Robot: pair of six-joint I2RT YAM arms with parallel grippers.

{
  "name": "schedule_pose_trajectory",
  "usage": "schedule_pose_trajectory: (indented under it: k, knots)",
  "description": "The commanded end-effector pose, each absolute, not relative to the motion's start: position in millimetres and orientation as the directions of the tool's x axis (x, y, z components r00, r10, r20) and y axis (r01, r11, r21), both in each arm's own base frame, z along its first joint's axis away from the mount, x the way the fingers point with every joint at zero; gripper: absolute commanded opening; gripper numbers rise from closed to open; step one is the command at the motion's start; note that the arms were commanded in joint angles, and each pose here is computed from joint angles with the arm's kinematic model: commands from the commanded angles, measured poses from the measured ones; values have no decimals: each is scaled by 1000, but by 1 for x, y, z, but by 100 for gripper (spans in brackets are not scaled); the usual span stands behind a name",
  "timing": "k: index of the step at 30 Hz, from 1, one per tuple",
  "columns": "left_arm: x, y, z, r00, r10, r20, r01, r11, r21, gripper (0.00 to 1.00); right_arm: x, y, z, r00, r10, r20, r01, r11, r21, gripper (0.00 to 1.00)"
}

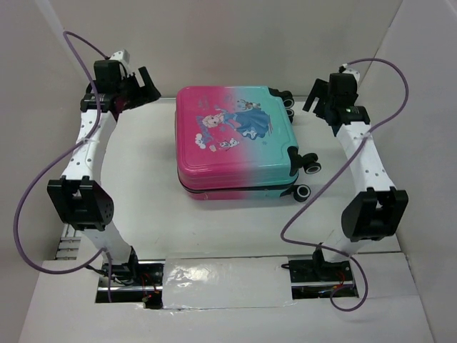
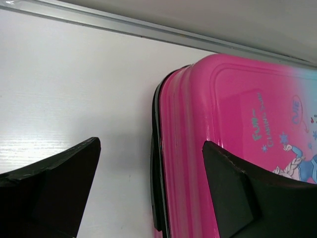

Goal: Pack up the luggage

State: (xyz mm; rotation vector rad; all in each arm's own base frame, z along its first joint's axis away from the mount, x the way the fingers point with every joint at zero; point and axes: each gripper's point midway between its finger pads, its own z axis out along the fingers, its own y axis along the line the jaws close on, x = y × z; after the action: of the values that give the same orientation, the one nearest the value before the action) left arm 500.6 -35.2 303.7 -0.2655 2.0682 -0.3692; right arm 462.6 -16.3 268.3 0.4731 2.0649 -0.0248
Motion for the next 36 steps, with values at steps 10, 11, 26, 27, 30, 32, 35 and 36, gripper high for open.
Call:
schedule_pose_trajectory:
  k: [10, 11, 26, 27, 30, 32, 35, 36]
  knots:
    - [487, -34, 224, -606, -331, -723, -149, 941, -305, 95, 465, -4, 217, -532, 338, -776, 276, 936, 219, 93]
    - [489, -34, 219, -614, -330, -717, -153, 941, -303, 94, 472, -1, 211, -535, 339, -774, 264, 937, 227, 91]
    - [542, -89, 186, -673, -242, -699, -34, 954, -298, 92, 573, 50, 150, -617, 292, -731, 150, 955, 256, 86]
    - [542, -96, 181, -684, -235, -691, -21, 953, -303, 92, 576, 51, 150, -613, 304, -729, 156, 951, 265, 86]
    - [547, -109, 190, -675, -228, -702, 24, 944, -330, 92, 583, 68, 167, -581, 306, -754, 106, 947, 303, 86]
    - [553, -113, 198, -662, -229, -714, 49, 937, -346, 92, 586, 74, 178, -557, 333, -761, 89, 935, 344, 86]
    - [556, -132, 216, -644, -216, -734, 111, 923, -369, 92, 585, 95, 194, -546, 358, -758, 19, 909, 415, 85]
    - [556, -140, 222, -638, -208, -742, 129, 920, -369, 92, 582, 99, 200, -545, 356, -759, -9, 903, 430, 85]
